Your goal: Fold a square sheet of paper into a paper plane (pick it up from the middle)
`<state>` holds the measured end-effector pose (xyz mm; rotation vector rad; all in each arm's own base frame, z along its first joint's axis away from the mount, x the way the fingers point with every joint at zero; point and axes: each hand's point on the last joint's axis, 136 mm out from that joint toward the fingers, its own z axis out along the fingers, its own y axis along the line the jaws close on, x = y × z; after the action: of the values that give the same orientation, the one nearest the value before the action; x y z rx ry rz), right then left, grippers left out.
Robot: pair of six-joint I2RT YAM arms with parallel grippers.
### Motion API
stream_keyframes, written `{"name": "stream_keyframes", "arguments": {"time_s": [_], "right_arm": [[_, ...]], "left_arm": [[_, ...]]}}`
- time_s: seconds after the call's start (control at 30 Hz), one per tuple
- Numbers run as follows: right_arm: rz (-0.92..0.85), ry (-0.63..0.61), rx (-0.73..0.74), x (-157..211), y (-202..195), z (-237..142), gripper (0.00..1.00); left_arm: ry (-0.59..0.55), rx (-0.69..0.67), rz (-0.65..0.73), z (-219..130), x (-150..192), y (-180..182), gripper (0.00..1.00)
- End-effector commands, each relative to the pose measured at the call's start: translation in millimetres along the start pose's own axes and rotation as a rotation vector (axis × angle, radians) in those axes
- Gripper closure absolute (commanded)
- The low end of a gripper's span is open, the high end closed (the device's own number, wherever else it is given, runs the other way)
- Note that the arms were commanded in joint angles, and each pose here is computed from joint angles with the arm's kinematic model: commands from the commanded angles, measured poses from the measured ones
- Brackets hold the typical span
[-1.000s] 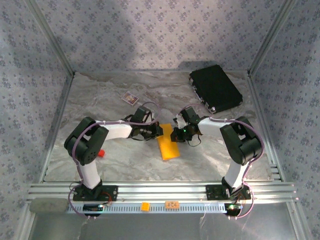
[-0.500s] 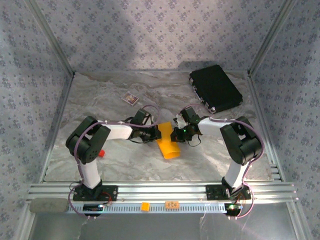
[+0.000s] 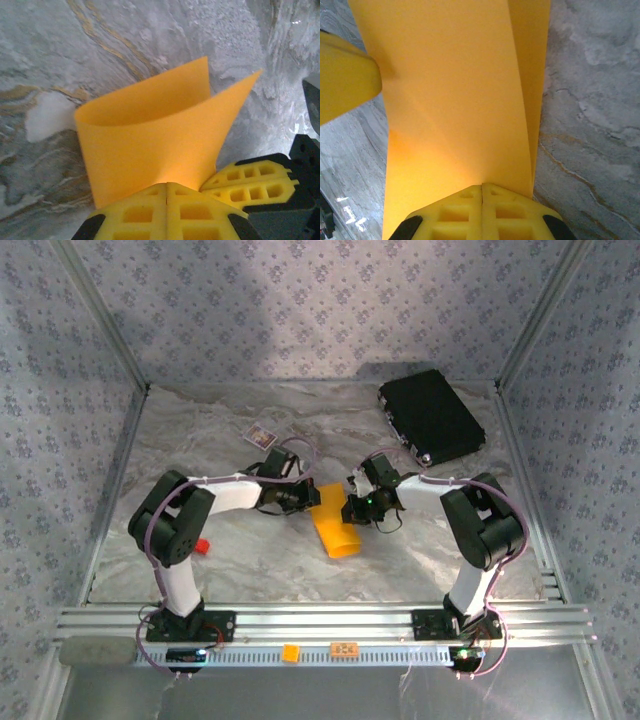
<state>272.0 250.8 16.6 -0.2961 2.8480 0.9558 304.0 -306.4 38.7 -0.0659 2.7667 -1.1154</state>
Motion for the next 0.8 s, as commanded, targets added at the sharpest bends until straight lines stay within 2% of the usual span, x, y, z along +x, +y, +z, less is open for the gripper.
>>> {"name": "stream_keyframes", "arguments": {"time_s": [0.0, 0.23, 0.57, 0.77], "right_arm": [[0.115, 0.111, 0.188, 42, -51, 7, 1.0], [0.117, 0.107, 0.192, 42, -52, 6, 1.0], [0.12, 0.106, 0.196, 43, -53, 6, 1.0], [0.118, 0.107, 0.195, 43, -52, 7, 1.0]], "left_arm": [[0.041, -0.013, -0.014, 11, 6, 16, 1.0], [0.038, -0.051, -0.044, 13, 7, 36, 1.0], [0.014, 0.074, 0.005, -4, -16, -11, 1.0], [0.037, 0.053, -0.023, 8, -14, 5, 1.0]]}}
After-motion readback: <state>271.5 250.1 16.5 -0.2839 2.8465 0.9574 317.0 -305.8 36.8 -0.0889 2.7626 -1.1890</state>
